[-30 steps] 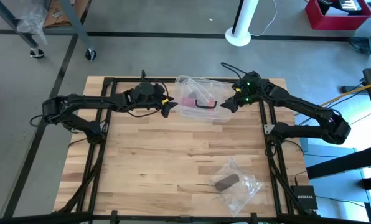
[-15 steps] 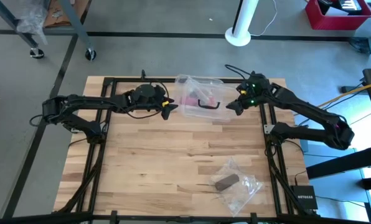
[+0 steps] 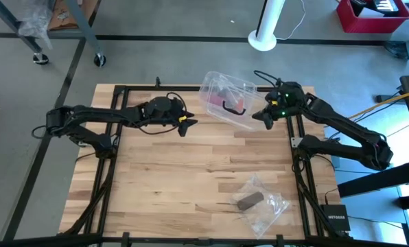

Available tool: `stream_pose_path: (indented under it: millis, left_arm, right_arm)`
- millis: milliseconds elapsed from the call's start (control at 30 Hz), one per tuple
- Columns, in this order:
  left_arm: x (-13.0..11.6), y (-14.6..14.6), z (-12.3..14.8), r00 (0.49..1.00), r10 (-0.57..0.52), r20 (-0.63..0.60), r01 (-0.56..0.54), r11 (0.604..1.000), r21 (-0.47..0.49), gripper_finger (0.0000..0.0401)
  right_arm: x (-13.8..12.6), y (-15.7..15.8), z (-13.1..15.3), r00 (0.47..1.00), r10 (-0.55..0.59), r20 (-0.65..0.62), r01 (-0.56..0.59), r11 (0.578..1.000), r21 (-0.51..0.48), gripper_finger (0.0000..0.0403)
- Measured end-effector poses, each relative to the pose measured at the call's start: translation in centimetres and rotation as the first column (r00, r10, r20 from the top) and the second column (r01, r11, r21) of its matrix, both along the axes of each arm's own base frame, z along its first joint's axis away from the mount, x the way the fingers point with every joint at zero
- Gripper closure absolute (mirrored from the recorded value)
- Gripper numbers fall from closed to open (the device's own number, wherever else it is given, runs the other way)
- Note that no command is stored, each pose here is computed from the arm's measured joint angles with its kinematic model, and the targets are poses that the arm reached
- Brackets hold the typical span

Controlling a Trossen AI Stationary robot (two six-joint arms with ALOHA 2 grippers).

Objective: Roll bandage
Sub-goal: Open the transparent bin

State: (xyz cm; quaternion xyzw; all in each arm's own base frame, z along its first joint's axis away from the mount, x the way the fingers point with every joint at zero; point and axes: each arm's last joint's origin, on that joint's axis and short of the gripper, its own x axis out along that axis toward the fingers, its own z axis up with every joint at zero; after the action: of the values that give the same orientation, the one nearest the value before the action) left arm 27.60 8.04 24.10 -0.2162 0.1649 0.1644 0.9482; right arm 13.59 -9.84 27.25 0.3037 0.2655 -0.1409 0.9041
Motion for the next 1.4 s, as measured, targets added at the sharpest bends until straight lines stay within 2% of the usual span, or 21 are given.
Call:
stream_pose_path:
  millis: [100,200,367,467,567,700,833,967,1167,1300,1400]
  left_arm:
    - [0.0,-0.9,0.4,0.999,-0.030,0.011,0.030,1.000,0.000,0.0205]
    - [-0.5,-2.1,1.6,0.997,-0.067,0.048,0.066,0.998,0.016,0.0205]
    - [-2.8,-4.4,5.3,0.979,-0.097,0.178,0.082,0.992,0.091,0.0205]
    - [-4.9,-5.8,7.8,0.953,-0.137,0.269,0.092,0.980,0.174,0.0205]
    - [-7.2,-6.6,9.9,0.922,-0.128,0.366,0.054,0.977,0.207,0.0205]
    - [-9.4,-7.2,11.5,0.884,-0.125,0.450,0.030,0.977,0.211,0.0205]
    - [-10.0,-7.5,11.8,0.872,-0.120,0.475,0.030,0.981,0.193,0.0205]
    - [-9.7,-7.6,11.5,0.882,-0.122,0.455,0.039,0.981,0.188,0.0205]
    - [-9.0,-7.6,10.9,0.900,-0.115,0.420,0.048,0.985,0.168,0.0205]
    - [-8.7,-7.6,10.6,0.911,-0.113,0.397,0.053,0.986,0.159,0.0205]
    - [-8.6,-7.6,10.3,0.922,-0.113,0.370,0.057,0.985,0.160,0.0205]
  right_arm:
    - [-0.1,0.5,0.3,0.998,0.051,0.032,-0.051,0.999,-0.010,0.0352]
    - [0.4,1.5,0.7,0.990,0.132,0.055,-0.129,0.990,-0.064,0.0360]
    - [2.6,4.4,1.4,0.950,0.301,0.081,-0.280,0.937,-0.208,0.0361]
    - [4.3,6.7,1.3,0.929,0.369,0.033,-0.333,0.872,-0.359,0.0361]
    - [6.3,8.7,0.4,0.918,0.391,-0.068,-0.370,0.784,-0.499,0.0361]
    - [9.2,10.5,-1.5,0.910,0.379,-0.171,-0.400,0.684,-0.610,0.0360]
    - [12.2,11.5,-3.9,0.899,0.370,-0.232,-0.423,0.608,-0.672,0.0361]
    - [14.8,12.4,-7.2,0.867,0.394,-0.306,-0.486,0.534,-0.692,0.0359]
    - [17.3,13.4,-11.1,0.848,0.387,-0.362,-0.514,0.432,-0.741,0.0357]
    - [18.0,13.6,-12.3,0.847,0.390,-0.361,-0.512,0.411,-0.754,0.0355]
    - [18.1,13.5,-12.4,0.861,0.368,-0.350,-0.492,0.431,-0.756,0.0338]
